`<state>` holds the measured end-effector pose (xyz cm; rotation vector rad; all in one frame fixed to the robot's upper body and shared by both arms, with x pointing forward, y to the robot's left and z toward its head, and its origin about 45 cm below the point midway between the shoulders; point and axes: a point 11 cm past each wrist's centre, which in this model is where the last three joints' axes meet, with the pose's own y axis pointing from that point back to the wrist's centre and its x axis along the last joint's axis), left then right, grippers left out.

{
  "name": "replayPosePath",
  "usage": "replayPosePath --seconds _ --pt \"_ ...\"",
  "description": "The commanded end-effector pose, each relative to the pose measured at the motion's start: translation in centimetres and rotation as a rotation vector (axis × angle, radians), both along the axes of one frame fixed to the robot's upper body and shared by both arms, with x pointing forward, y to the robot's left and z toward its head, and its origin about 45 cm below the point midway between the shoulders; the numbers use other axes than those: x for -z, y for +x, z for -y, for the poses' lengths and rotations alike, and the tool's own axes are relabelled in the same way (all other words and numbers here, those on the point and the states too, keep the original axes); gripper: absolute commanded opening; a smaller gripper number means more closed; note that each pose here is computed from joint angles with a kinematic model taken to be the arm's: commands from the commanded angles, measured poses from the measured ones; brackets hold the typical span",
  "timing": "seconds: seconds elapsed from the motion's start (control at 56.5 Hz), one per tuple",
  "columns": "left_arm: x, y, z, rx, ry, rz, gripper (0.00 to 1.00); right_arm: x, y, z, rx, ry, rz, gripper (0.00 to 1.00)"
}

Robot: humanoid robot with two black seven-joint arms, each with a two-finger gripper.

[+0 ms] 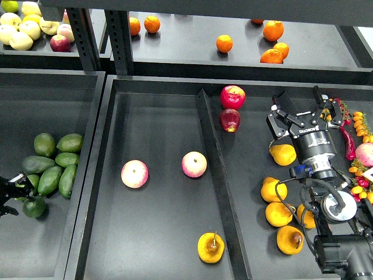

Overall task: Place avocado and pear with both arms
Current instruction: 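Carry the avocado into the avocado bin and open the left gripper, then move the right gripper toward the yellow pear in the middle bin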

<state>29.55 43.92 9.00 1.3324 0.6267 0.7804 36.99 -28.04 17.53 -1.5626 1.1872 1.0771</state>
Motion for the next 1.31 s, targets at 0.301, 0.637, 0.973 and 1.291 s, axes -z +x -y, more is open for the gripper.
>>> replayPosePath --seconds 0.301,0.637,0.973,1.291 --pt "0.5 0.4 0.5 -0.004 0.0 0.002 1.0 0.3 -0.2 -0.3 -0.02 -0.005 -0.006 1.0" --pt "0.8 0.5 1.0 0.002 -0.006 -0.002 1.0 1.3 -1.0 -3.8 -0.333 -0.149 -0.085 1.0" --pt "1.9 0.2 2.0 0.004 -0.025 -0.014 1.0 -0.1 -0.6 -3.4 -0.618 -0.462 -0.105 1.0" --pt "3.0 0.3 3.3 -0.031 -0.07 -0.005 1.0 1.7 -3.3 -5.1 -0.983 -0.744 -0.133 1.0"
